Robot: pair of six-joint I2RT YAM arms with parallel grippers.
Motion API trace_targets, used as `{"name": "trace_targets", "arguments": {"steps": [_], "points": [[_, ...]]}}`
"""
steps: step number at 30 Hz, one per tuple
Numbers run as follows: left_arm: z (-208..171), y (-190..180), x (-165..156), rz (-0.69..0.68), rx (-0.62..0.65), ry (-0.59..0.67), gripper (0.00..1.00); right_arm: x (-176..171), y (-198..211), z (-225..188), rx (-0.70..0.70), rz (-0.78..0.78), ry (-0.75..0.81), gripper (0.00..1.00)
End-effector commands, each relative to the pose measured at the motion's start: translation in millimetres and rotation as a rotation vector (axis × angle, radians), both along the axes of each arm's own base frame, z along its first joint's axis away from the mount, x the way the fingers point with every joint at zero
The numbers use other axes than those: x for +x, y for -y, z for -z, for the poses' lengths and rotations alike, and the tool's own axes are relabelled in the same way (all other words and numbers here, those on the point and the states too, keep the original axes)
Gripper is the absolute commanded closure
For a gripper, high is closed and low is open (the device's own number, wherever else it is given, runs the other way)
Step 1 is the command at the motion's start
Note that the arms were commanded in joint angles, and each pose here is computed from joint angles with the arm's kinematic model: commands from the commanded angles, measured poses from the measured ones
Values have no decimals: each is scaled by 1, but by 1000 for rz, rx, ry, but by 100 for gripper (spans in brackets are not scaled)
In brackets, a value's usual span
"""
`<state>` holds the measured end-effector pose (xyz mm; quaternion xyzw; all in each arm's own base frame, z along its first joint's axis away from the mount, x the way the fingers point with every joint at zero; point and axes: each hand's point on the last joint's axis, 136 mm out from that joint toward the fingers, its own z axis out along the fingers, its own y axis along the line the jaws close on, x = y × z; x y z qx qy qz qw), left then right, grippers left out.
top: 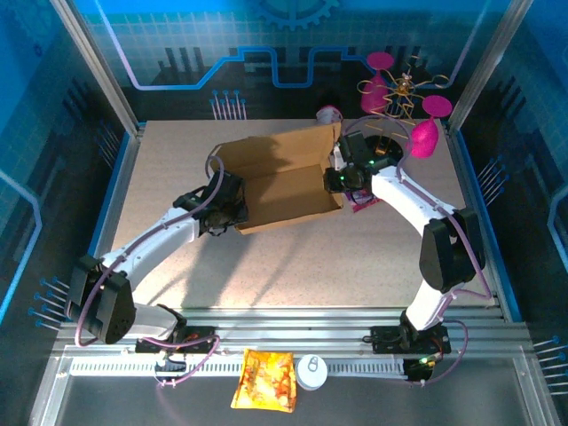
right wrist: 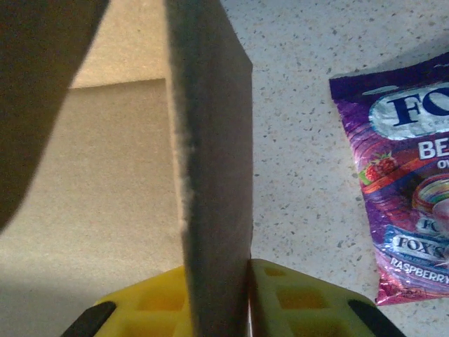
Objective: Fold the paper box
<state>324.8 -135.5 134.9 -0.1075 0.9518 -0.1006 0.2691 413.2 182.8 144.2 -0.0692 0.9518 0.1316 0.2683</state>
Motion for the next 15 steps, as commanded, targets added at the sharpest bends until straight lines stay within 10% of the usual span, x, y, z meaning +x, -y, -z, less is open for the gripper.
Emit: {"name": "trace_targets", "arguments": {"steps": [1,15], "points": [[-39,30,3,95,-108,88,100,2,-12,7,-11,-43,20,89],[-43,24,0,71,-70,94,100,5,8,10,-179,-42,40,100]]}}
